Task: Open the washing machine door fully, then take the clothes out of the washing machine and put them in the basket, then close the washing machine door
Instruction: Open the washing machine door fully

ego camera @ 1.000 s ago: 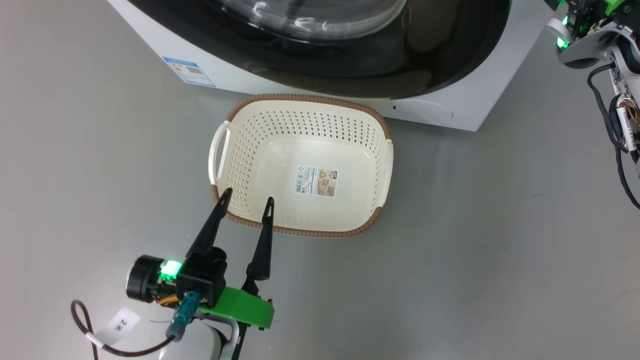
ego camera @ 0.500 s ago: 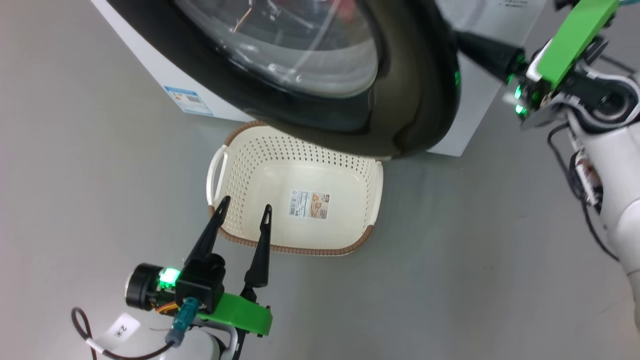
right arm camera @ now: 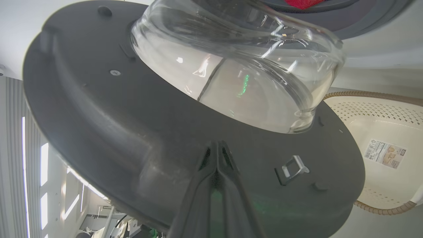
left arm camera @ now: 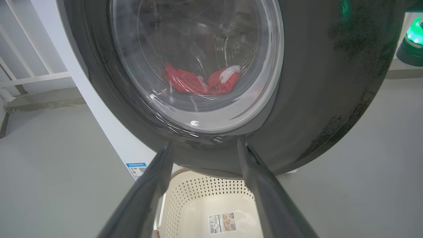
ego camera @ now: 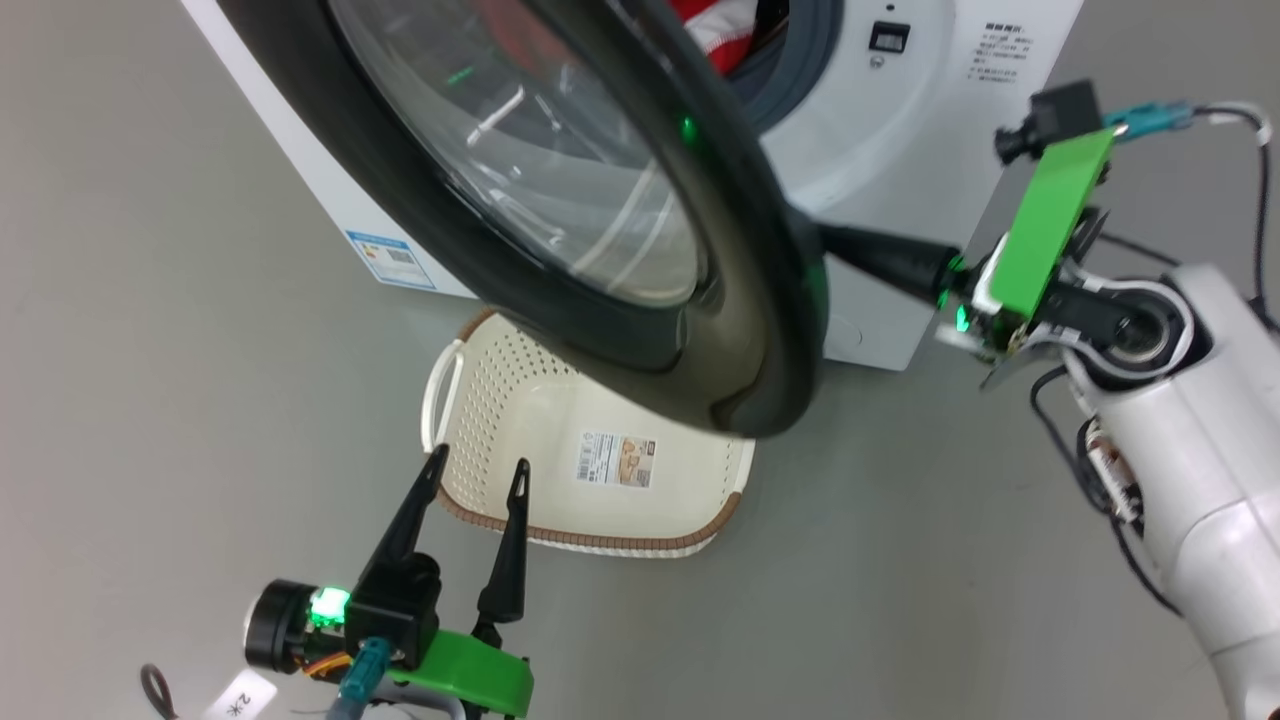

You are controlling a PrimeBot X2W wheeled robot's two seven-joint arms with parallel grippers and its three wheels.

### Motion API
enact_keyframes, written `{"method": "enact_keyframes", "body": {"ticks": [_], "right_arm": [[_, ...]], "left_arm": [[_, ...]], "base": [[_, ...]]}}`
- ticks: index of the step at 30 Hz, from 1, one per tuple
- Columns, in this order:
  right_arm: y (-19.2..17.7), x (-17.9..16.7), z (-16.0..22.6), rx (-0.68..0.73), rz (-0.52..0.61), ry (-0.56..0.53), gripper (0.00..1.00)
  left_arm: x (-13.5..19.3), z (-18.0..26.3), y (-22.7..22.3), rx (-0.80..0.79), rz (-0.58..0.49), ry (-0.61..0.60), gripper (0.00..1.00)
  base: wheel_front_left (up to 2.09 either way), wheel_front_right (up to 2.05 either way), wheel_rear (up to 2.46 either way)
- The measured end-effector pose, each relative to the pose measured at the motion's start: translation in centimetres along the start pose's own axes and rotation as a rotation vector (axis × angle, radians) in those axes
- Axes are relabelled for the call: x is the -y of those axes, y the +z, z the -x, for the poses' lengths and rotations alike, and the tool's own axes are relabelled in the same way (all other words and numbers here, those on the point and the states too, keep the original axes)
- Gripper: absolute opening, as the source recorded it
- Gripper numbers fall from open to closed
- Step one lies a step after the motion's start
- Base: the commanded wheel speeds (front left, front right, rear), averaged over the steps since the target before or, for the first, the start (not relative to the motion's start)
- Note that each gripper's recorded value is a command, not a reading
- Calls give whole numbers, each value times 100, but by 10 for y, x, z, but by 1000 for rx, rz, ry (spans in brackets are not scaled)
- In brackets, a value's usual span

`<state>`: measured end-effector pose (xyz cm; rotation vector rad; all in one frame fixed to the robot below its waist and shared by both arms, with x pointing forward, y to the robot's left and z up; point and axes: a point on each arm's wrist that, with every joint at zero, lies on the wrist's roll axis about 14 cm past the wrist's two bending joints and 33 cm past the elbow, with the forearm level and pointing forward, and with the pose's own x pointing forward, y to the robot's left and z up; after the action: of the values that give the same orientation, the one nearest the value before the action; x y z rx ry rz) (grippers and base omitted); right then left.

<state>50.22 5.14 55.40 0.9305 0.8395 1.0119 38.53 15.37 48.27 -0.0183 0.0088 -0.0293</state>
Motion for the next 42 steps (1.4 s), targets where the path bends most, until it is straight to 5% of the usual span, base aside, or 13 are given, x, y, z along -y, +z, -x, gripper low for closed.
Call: {"method": "enact_keyframes", "body": {"ticks": [42], "right_arm": [[-164,-89,-68,-384,35,234,0]], "left_arm": [[-82,87,10,23,3,310,100]], "base": [[0,0,0]]}}
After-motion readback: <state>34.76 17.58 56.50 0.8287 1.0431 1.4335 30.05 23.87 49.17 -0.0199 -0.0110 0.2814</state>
